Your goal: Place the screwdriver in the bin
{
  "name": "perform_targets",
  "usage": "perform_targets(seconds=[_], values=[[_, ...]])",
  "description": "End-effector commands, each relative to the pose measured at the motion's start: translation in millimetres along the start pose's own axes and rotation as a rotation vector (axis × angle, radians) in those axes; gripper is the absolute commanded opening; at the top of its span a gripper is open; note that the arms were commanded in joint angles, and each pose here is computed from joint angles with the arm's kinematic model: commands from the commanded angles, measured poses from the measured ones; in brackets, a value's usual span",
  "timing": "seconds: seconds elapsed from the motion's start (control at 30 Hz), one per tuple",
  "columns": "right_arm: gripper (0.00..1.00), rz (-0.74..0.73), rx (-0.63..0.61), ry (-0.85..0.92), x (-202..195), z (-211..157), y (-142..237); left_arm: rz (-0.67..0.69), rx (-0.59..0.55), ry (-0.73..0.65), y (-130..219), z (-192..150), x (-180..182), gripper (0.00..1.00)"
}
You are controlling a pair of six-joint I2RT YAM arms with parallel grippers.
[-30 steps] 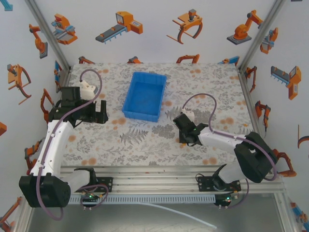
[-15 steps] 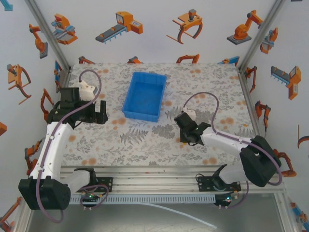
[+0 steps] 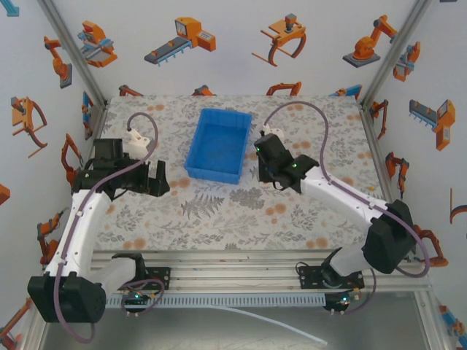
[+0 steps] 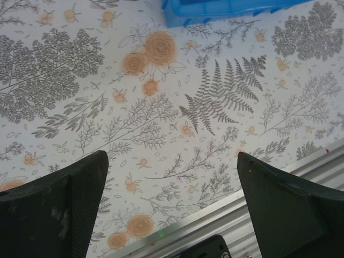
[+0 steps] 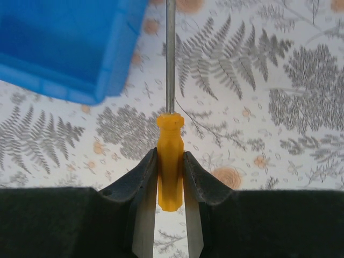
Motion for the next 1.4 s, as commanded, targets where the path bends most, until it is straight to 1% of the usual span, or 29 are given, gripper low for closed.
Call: perform_targets(seconds=[0.0, 0.1, 0.23, 0.43, 0.53, 0.8, 1.1, 1.37], values=[[0.26, 0.011, -0.006, 0.076, 19, 24, -7, -0.056, 0.006, -0.029, 3, -8, -12, 0.97], [0.26, 0.053, -0.013, 0.094, 42, 47, -23, -0.038, 0.006, -0.029, 5, -9, -11, 0.97], [0.26, 0.103, -0.022, 0.104, 72, 73, -55, -0.028, -0.002, -0.033, 8, -9, -12, 0.97], [0.26, 0.126, 0.002, 0.100, 98, 86, -112, -0.007, -0.005, -0.032, 11, -5, -11, 0.97], [0.26, 0.116, 0.015, 0.087, 100, 84, -135, -0.006, -0.006, -0.034, 11, -5, -11, 0.97], [0.26, 0.087, 0.040, 0.060, 93, 75, -177, 0.001, -0.007, -0.043, 11, -5, -11, 0.97], [0.27, 0.098, 0.073, 0.013, 91, 66, -210, -0.006, -0.012, -0.031, 9, -5, -11, 0.97], [0.29, 0.101, 0.098, 0.008, 91, 57, -225, 0.001, -0.012, -0.034, 10, -5, -10, 0.97]])
Point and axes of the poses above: each hand's point on the last joint's axis, 136 mm out from that joint toward the fingers, its own y axis back along the fingers, its own x axis along the line the jaws close on, z = x × y, the point moved 4 cm from there along y, back along the fingers, and after that the axes turned 3 degrees about -y, right-handed, at the moved point
